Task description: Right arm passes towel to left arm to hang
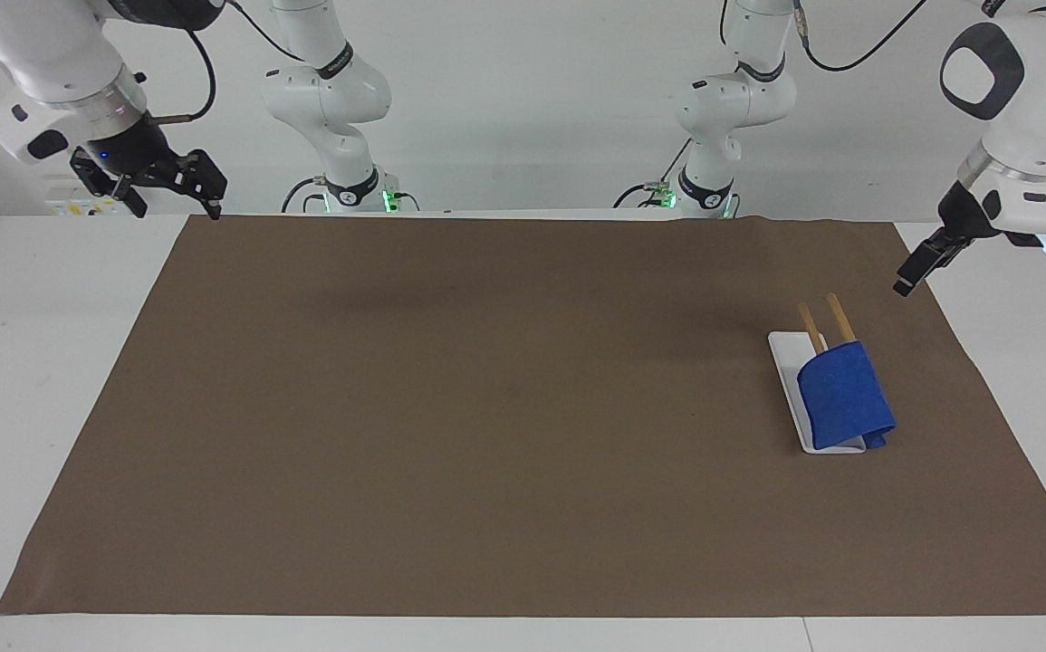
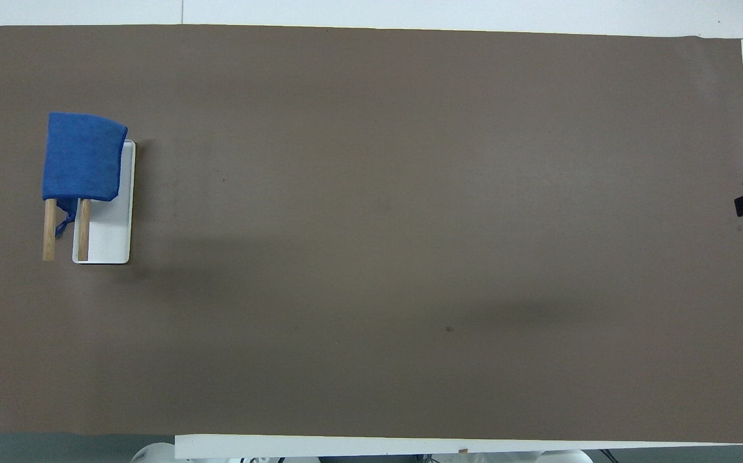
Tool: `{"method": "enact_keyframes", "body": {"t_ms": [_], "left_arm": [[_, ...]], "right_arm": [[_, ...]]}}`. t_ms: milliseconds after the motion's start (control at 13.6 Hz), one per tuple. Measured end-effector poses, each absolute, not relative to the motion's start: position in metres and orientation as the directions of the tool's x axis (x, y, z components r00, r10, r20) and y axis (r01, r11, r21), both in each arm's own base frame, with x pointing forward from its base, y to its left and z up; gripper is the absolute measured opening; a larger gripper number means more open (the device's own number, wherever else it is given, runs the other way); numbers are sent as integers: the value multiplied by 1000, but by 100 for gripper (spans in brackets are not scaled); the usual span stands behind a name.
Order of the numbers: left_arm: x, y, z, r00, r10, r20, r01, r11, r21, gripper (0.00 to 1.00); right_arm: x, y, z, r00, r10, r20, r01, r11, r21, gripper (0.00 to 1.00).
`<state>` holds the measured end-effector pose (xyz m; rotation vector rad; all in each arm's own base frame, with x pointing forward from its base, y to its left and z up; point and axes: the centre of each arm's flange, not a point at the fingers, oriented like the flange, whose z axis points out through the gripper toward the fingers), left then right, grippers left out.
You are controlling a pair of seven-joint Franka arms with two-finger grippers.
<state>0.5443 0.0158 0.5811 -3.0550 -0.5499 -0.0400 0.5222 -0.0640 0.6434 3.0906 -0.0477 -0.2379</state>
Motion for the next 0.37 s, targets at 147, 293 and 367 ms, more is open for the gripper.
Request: {"method": "enact_keyframes", "body": {"t_ms": [147, 293, 367], "left_arm": [[543, 4, 587, 974, 228, 3, 228, -973, -41, 100], [544, -2, 600, 990, 135, -44, 132, -990, -54, 100], [545, -2, 609, 992, 110, -62, 106, -993, -59, 100]], "right_arm": [[523, -66, 640, 988, -37, -148, -30, -999, 44, 100], [528, -66, 633, 992, -34, -123, -29, -999, 45, 100], [530, -66, 630, 993, -33, -111, -28, -999, 46, 100]]}}
